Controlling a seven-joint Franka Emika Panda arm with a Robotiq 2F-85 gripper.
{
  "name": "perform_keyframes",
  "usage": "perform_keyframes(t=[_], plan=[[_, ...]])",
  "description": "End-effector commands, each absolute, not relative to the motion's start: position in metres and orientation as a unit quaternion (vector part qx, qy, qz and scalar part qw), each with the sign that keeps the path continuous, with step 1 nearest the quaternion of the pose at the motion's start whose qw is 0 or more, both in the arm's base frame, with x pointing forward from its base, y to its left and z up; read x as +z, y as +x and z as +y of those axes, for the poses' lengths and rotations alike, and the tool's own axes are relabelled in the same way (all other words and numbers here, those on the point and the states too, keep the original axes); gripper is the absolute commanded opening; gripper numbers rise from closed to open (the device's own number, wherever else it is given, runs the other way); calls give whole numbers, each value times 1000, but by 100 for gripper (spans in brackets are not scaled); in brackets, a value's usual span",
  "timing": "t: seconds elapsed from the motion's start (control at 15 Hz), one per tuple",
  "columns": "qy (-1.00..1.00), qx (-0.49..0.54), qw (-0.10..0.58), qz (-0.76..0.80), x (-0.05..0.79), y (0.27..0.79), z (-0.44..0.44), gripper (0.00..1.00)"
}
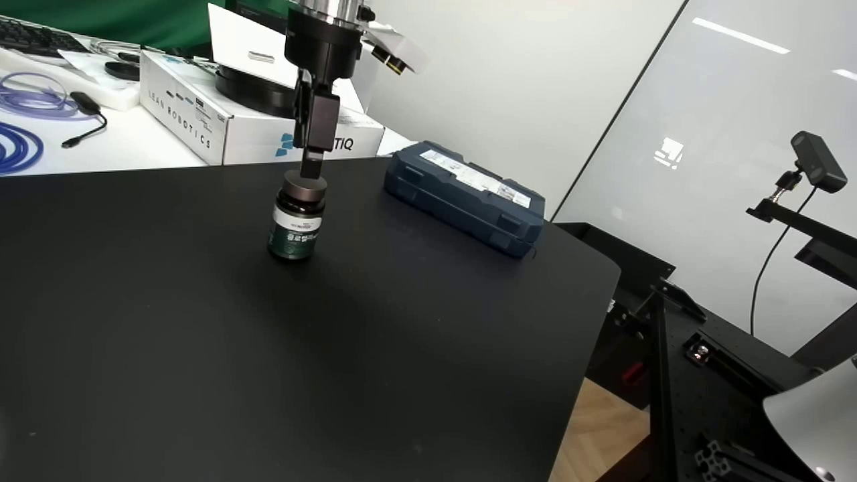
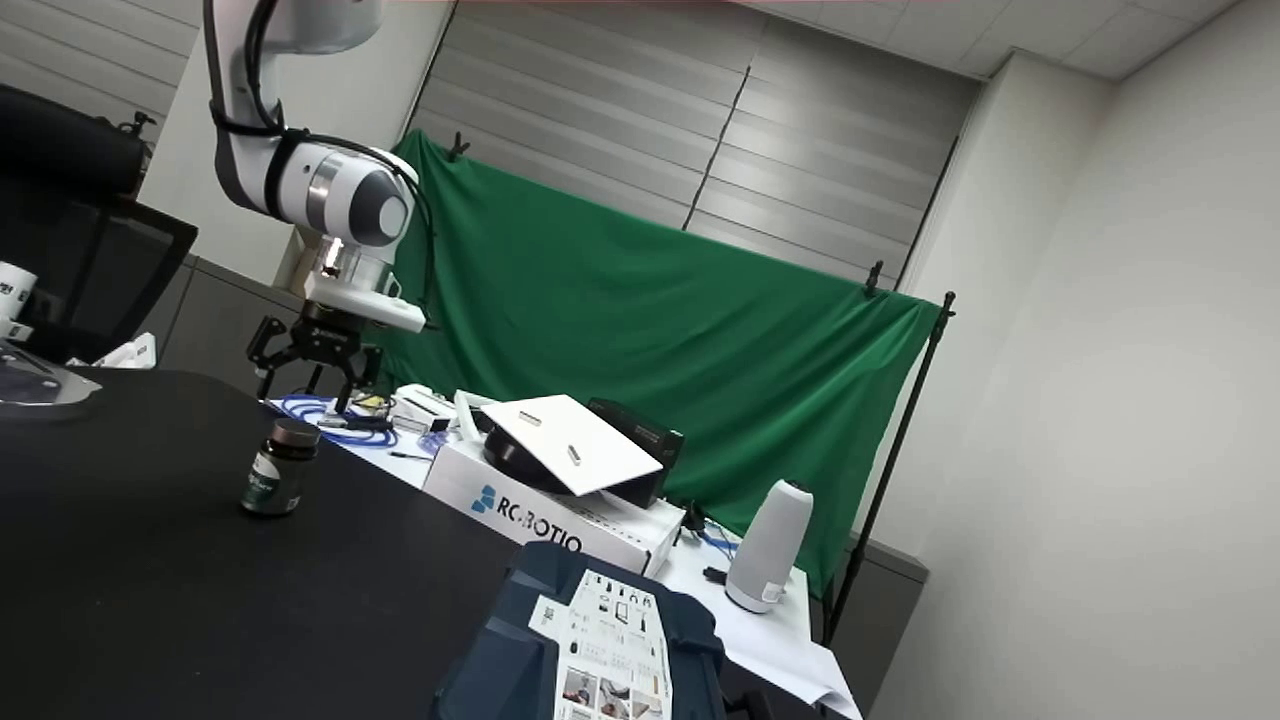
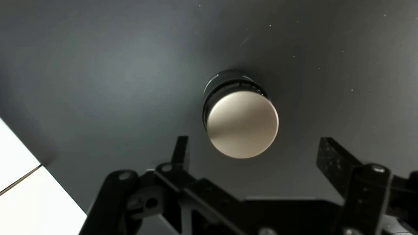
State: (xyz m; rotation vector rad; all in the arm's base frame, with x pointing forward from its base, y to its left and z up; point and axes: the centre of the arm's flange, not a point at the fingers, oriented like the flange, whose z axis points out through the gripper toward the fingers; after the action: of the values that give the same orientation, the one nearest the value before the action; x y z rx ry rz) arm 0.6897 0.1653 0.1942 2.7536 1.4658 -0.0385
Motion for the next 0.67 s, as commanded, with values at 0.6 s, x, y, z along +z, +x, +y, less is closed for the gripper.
perform_keyframes(t=[0.6], plan=[[876, 10, 5, 482, 176, 699, 158, 100]])
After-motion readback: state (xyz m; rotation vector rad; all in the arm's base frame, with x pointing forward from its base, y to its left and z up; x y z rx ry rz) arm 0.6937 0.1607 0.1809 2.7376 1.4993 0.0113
